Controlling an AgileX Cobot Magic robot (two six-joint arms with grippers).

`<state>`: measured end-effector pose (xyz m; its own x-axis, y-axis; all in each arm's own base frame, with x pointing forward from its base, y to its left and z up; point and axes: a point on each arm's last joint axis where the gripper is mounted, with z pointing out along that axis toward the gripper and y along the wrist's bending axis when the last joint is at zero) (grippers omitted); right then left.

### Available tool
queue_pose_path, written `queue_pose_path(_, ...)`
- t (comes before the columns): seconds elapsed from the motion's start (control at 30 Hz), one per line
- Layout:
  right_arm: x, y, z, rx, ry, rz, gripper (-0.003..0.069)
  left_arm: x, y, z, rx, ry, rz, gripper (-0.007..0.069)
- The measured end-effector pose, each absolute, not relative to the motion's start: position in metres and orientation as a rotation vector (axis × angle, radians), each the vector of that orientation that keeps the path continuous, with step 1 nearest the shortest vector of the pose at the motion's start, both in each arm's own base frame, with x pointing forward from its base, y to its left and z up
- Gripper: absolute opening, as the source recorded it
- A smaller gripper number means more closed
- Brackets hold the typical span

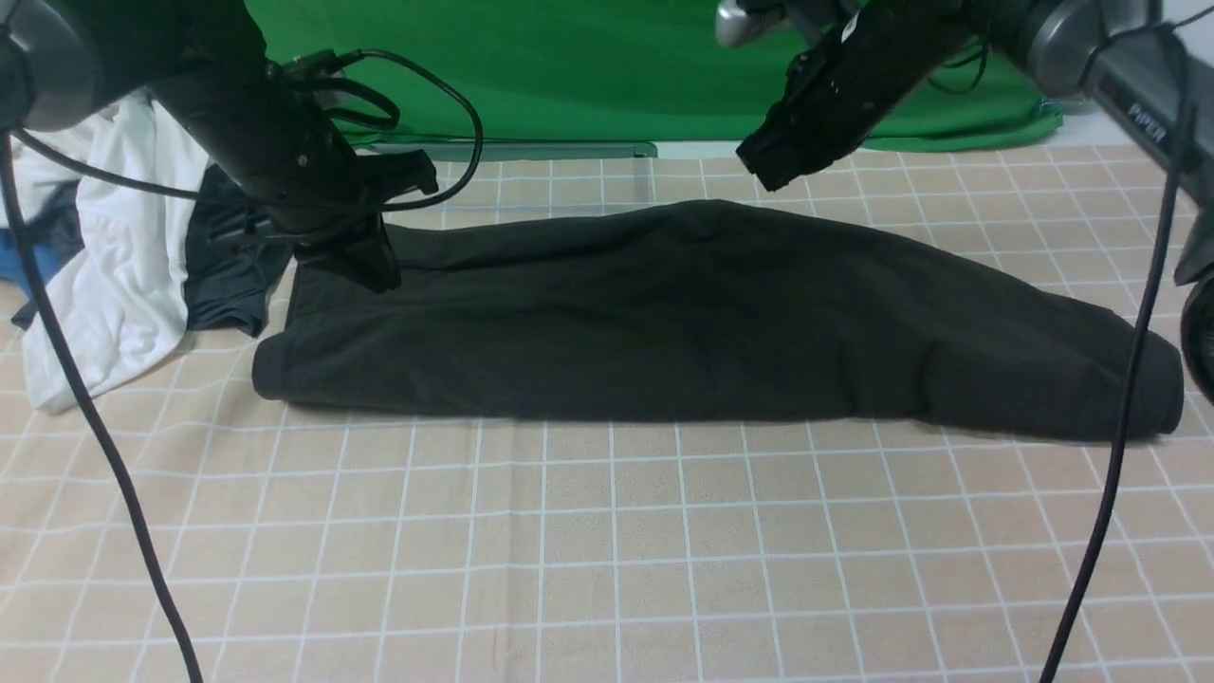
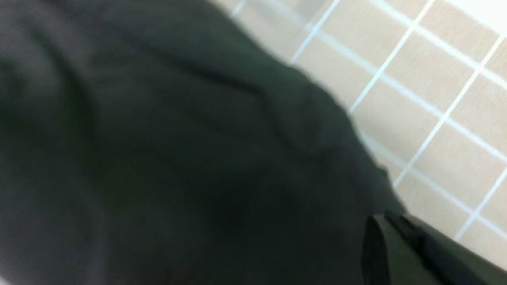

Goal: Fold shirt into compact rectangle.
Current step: 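Pull the folded dark garment lengthwise by its ends to straighten it flat on the table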

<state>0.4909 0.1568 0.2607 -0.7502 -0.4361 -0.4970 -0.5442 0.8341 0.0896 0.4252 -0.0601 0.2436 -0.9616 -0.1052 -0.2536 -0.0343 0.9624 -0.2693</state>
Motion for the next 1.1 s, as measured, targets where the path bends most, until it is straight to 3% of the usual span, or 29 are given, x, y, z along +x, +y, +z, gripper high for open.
queue_pose_path(0.2, 0.474, 0.15, 0.294, -0.702, 2.533, 0.313, 0.0031, 0.43, -0.061, 0.229, -0.09, 2.874, -0.384, 0.0)
queue_pose_path(0.3, 0.452, 0.137, 0.308, -0.708, 2.573, 0.216, 0.0031, 0.428, -0.052, 0.211, -0.133, 2.946, -0.23, 0.0)
queue_pose_path(0.43, 0.425, 0.115, 0.302, -0.704, 2.678, 0.111, 0.0031, 0.414, -0.043, 0.188, -0.15, 3.044, -0.123, 0.0)
queue_pose_path(0.57, 0.398, 0.085, 0.299, -0.64, 2.767, 0.088, 0.0031, 0.399, -0.038, 0.166, -0.192, 3.117, -0.118, 0.0001)
queue_pose_path(0.73, 0.376, 0.043, 0.292, -0.493, 2.86, 0.074, 0.0031, 0.391, -0.03, 0.171, -0.256, 3.064, -0.132, 0.0002)
queue_pose_path(0.87, 0.368, 0.013, 0.274, -0.325, 2.955, 0.076, 0.0048, 0.387, -0.018, 0.192, -0.288, 2.993, -0.128, 0.0002)
queue_pose_path(1.03, 0.376, -0.02, 0.265, -0.126, 2.912, 0.055, 0.0185, 0.384, -0.018, 0.232, -0.297, 2.827, -0.181, 0.0002)
queue_pose_path(1.1, 0.377, -0.043, 0.261, 0.029, 2.905, 0.053, 0.0316, 0.385, -0.022, 0.237, -0.292, 2.796, -0.243, 0.0002)
